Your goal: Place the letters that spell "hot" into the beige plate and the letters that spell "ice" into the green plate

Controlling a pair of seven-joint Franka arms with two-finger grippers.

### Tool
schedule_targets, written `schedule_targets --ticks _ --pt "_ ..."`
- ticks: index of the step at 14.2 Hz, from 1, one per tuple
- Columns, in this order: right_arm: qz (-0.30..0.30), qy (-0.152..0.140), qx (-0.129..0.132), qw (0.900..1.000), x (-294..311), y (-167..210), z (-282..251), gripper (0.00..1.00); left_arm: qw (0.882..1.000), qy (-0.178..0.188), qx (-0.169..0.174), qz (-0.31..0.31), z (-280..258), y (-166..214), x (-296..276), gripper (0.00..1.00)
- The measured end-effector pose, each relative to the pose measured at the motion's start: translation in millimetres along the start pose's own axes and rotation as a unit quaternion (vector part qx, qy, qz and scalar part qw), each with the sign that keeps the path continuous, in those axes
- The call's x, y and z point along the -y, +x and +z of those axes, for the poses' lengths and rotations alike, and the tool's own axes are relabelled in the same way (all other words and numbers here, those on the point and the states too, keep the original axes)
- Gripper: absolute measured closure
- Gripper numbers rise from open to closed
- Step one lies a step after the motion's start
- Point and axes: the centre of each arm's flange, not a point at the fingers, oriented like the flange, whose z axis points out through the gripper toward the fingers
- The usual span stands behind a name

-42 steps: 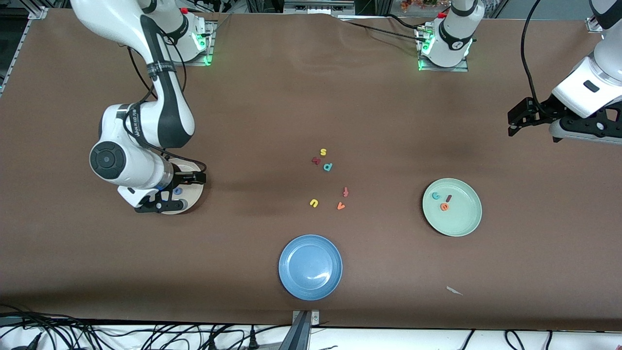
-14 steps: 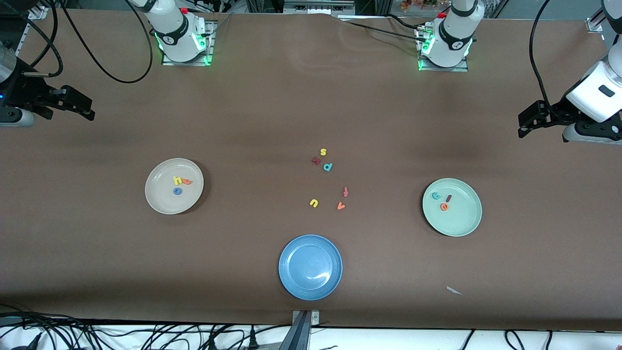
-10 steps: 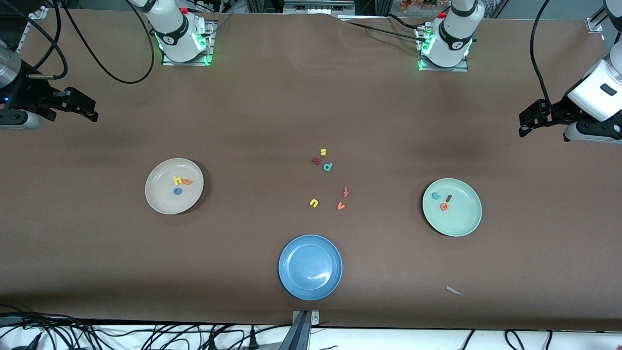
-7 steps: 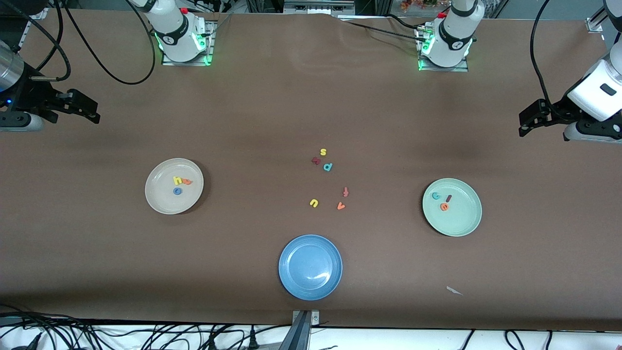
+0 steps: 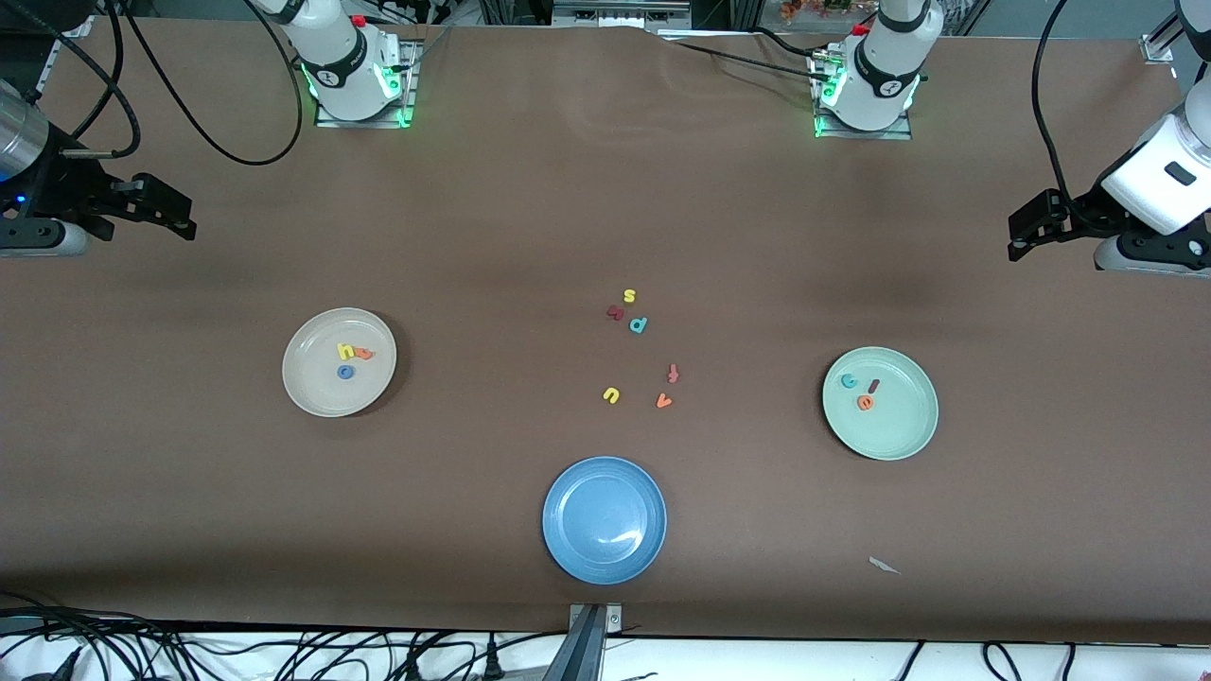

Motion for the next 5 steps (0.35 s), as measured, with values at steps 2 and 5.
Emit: schedule_targets --ticks 2,5 --pt "0.0 0.0 0.002 1.0 0.0 -0.4 0.3 0.0 1.0 0.0 0.001 0.0 0.0 -0.1 -0.5 0.0" --pt "0.0 0.0 0.003 1.0 0.1 -0.6 0.5 0.0 1.0 0.0 0.001 0.0 0.0 -0.2 -0.6 0.0"
